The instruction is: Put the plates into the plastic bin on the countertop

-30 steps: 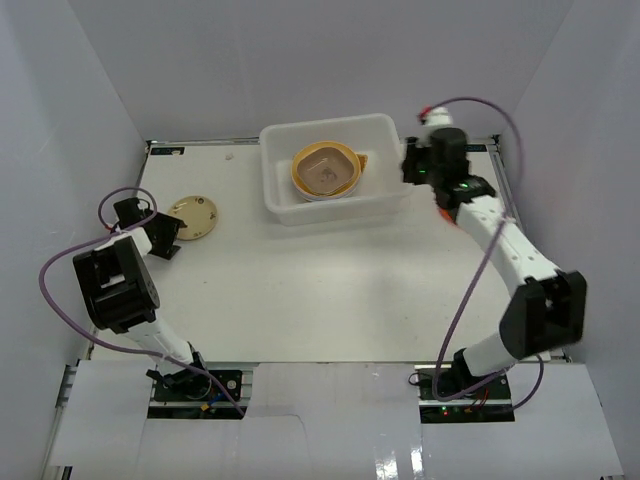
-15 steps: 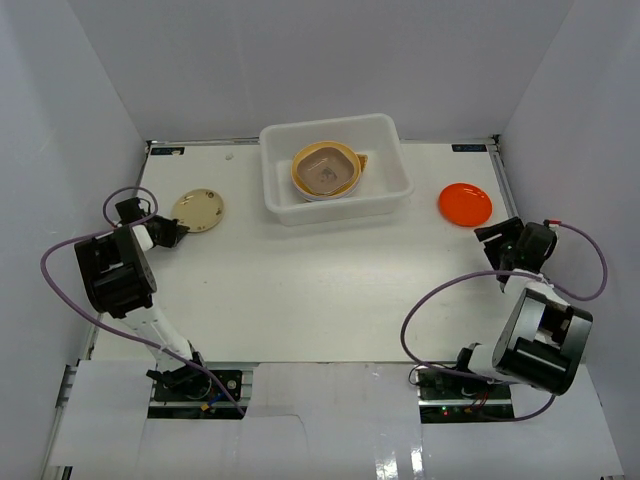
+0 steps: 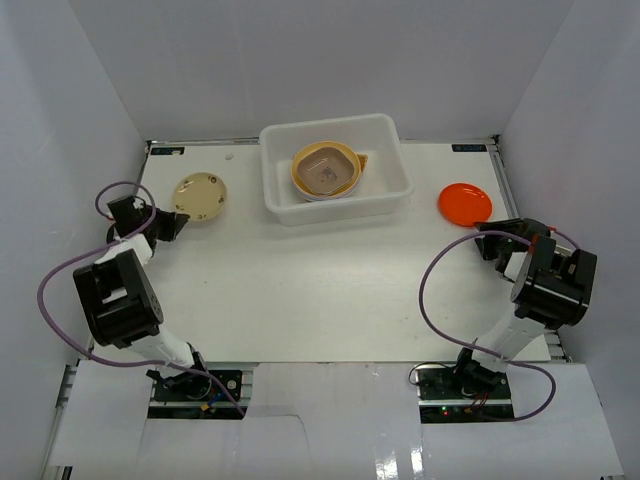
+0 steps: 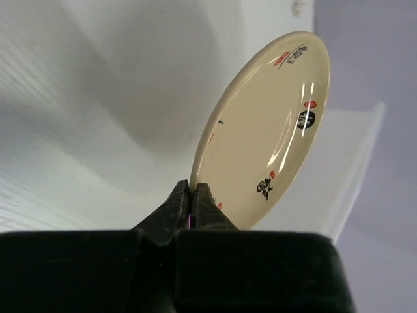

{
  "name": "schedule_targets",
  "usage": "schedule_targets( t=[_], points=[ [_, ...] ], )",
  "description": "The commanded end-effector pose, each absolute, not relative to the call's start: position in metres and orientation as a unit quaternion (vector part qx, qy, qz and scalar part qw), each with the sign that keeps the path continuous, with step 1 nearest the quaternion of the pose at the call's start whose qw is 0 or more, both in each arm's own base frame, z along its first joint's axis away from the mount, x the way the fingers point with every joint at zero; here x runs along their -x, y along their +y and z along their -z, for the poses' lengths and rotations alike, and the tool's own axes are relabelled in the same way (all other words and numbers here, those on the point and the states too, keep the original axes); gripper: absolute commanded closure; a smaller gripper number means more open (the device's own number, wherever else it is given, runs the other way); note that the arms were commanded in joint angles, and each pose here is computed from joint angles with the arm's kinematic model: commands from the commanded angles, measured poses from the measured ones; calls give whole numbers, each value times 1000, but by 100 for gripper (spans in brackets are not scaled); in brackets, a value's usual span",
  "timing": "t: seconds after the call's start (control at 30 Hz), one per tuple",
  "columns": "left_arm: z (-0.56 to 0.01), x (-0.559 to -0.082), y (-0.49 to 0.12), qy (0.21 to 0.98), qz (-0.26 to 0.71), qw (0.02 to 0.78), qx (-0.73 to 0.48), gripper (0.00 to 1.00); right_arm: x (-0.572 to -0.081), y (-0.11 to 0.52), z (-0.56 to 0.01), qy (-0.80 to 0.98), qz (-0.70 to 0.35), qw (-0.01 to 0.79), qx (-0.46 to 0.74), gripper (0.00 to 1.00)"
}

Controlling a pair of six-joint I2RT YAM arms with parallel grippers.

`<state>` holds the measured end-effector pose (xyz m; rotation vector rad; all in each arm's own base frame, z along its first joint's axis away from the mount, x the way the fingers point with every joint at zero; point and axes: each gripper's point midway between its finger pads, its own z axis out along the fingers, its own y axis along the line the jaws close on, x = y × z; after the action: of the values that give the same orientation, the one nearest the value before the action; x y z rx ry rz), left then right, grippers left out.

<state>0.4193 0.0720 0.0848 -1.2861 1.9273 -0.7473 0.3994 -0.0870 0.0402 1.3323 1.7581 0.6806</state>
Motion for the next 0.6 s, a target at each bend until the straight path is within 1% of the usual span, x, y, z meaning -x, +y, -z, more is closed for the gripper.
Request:
schedule_targets(
  t=[0.0,0.1,0.17,0.2,0.23,0.3,0.33,0.4,0.43,0.5,0.57],
  points=[
    [-149,-422,59,722,334,410,446,100,-425,-100,-53,664,-290,428,-540,43],
    [-160,-416,51,718,348,414,439,100,-436,-101,-47,662,-293,426,-542,44],
    [-179,-413,42,712,369,423,423,100,-440,-101,-34,668,-286,413,-549,46],
    [-189,-414,38,710,377,428,413,100,-447,-103,-35,667,-283,416,-549,48],
    [-204,-414,27,710,388,436,394,100,-448,-103,-25,668,-280,405,-558,53],
    [-223,-415,12,714,399,444,366,100,-452,-105,-20,665,-276,407,-562,56],
    [-241,-418,-6,719,407,448,340,100,-455,-106,-15,665,-273,406,-564,62],
    [-259,-423,-22,729,398,464,308,100,-459,-107,-13,663,-277,407,-564,73],
    [-273,-425,-41,735,404,462,288,100,-461,-106,-13,663,-280,409,-561,81],
    [-280,-432,-55,739,405,463,273,100,-465,-105,-15,660,-292,417,-552,91],
    [-296,-439,-76,742,413,464,251,100,-465,-103,-19,657,-302,425,-545,92]
  ],
)
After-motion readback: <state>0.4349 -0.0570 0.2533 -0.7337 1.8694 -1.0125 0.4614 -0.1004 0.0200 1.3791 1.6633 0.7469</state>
